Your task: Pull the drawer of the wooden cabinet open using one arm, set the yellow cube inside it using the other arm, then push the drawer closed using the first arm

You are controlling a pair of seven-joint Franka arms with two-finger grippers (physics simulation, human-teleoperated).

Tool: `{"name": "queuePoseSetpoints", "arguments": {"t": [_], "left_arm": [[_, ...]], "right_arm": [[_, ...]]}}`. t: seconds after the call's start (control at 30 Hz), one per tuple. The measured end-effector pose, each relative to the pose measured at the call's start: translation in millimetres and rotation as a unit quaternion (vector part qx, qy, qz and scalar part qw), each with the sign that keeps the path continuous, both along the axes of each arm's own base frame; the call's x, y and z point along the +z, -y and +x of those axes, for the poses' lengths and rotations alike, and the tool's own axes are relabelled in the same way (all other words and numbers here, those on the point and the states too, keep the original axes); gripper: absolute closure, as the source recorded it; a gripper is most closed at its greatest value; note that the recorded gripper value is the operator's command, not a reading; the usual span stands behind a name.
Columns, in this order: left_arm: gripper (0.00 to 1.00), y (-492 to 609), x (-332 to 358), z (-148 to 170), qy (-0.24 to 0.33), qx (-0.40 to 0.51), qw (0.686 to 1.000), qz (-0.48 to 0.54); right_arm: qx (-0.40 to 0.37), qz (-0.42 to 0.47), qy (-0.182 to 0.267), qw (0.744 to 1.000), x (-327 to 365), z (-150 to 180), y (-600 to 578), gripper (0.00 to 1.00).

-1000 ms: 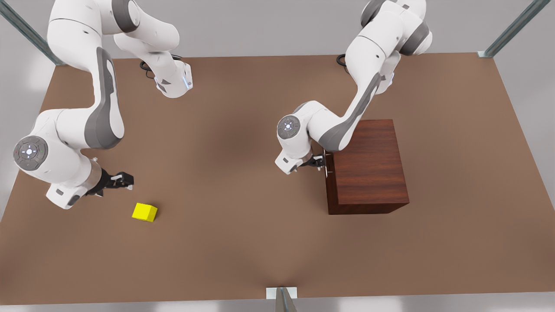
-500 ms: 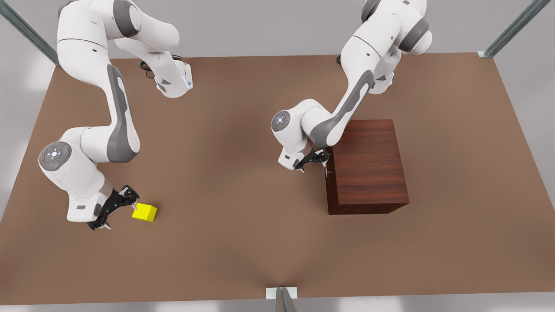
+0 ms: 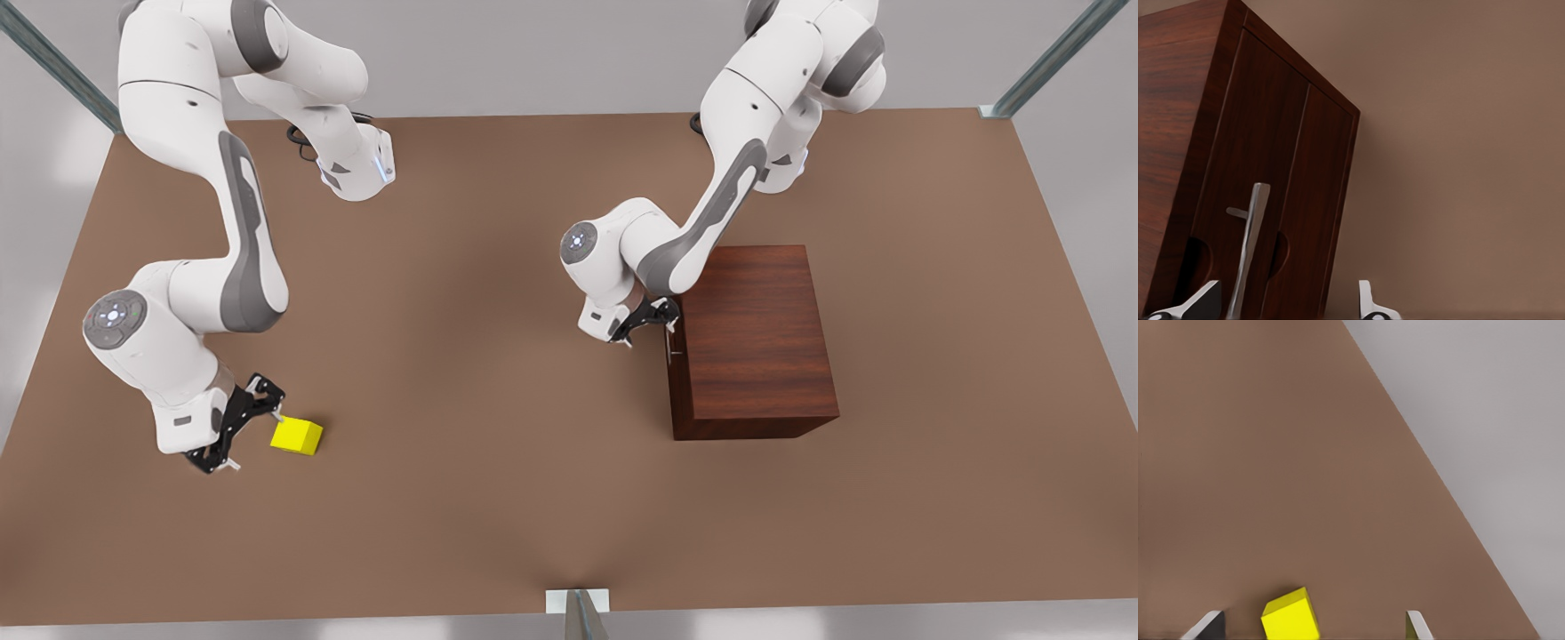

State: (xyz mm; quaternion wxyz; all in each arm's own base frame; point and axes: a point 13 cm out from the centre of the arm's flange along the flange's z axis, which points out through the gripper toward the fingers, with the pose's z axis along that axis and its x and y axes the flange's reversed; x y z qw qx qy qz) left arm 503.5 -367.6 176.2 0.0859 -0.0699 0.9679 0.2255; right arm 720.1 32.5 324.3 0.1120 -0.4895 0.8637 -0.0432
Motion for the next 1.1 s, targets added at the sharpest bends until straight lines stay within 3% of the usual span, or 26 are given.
{"name": "queuePoseSetpoints", "arguments": {"t": [0.3,1.1], "left_arm": [[0.00,-3.1,-15.0,-6.6,-0.001,0.002,1.000,-0.003],[0.00,40.3,-10.1,-0.5,-0.015,0.008,0.995,-0.097]], "right_arm": [[0.040,0.000,-0.026,0.999,-7.9,-11.6,-4.6,0.00],[0.088,-0.009,-0.036,0.995,-15.2,-14.9,-5.2,0.00]]}}
